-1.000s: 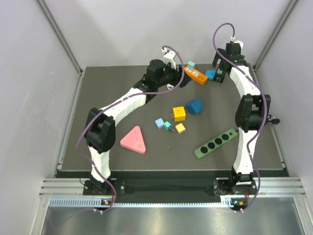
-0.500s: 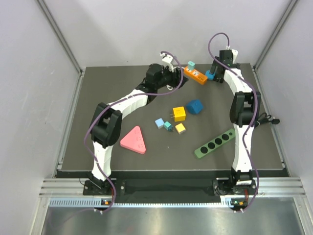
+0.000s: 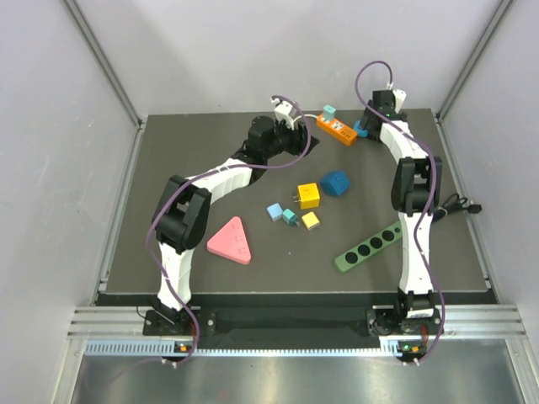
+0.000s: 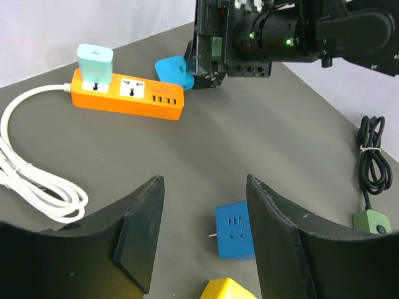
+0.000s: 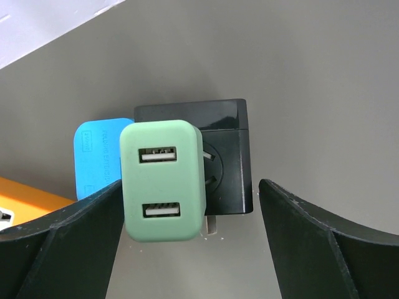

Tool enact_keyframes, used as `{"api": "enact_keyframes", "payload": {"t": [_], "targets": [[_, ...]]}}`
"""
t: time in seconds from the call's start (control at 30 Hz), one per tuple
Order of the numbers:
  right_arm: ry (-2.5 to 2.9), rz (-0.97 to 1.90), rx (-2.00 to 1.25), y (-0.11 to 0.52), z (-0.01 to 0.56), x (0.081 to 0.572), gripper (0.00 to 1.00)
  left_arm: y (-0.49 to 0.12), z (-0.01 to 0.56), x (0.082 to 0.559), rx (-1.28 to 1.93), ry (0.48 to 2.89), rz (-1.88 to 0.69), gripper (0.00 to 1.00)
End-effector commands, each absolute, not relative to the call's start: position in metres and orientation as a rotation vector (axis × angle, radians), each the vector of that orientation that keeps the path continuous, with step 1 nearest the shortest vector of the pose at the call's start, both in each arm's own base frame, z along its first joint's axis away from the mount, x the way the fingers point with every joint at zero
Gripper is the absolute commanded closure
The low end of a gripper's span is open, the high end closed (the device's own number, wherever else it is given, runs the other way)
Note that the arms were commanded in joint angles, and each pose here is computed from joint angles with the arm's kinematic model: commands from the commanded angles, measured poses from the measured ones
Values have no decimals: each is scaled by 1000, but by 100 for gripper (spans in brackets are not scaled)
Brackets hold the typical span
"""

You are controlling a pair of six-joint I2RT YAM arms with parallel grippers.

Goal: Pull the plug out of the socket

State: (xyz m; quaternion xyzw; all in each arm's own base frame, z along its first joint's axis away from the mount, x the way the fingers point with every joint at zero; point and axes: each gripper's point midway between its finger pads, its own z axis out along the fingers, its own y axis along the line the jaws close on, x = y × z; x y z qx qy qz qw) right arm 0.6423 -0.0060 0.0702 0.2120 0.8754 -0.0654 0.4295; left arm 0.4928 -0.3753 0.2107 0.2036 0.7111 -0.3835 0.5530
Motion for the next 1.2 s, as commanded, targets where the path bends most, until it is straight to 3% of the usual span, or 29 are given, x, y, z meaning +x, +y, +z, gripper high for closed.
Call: {"api": "enact_keyframes", "payload": {"t": [0.0,0.1,0.33,0.9,1.03,1.1,1.13,1.17], "targets": [[2071,-166,531,-3,105,661,15,-378,227,498,484,1597,-921,40],[2057,-193,529,-6,107,662,17,-377,226,498,481,1599,-919,40],[2042,-205,517,-10,108,666,31,-376,225,499,479,1601,-918,41],[2040,-129,538,-11,86,677,36,-377,209,507,488,1640,-942,41],[2039,-125,544,-13,88,677,55,-379,209,506,487,1641,-954,41],[2029,-123,539,-13,104,674,76,-380,208,508,480,1644,-959,41],[2036,-132,536,-14,101,673,76,-380,205,508,478,1650,-962,41],[2016,-129,536,-15,118,671,86,-381,208,508,477,1647,-968,41]]}}
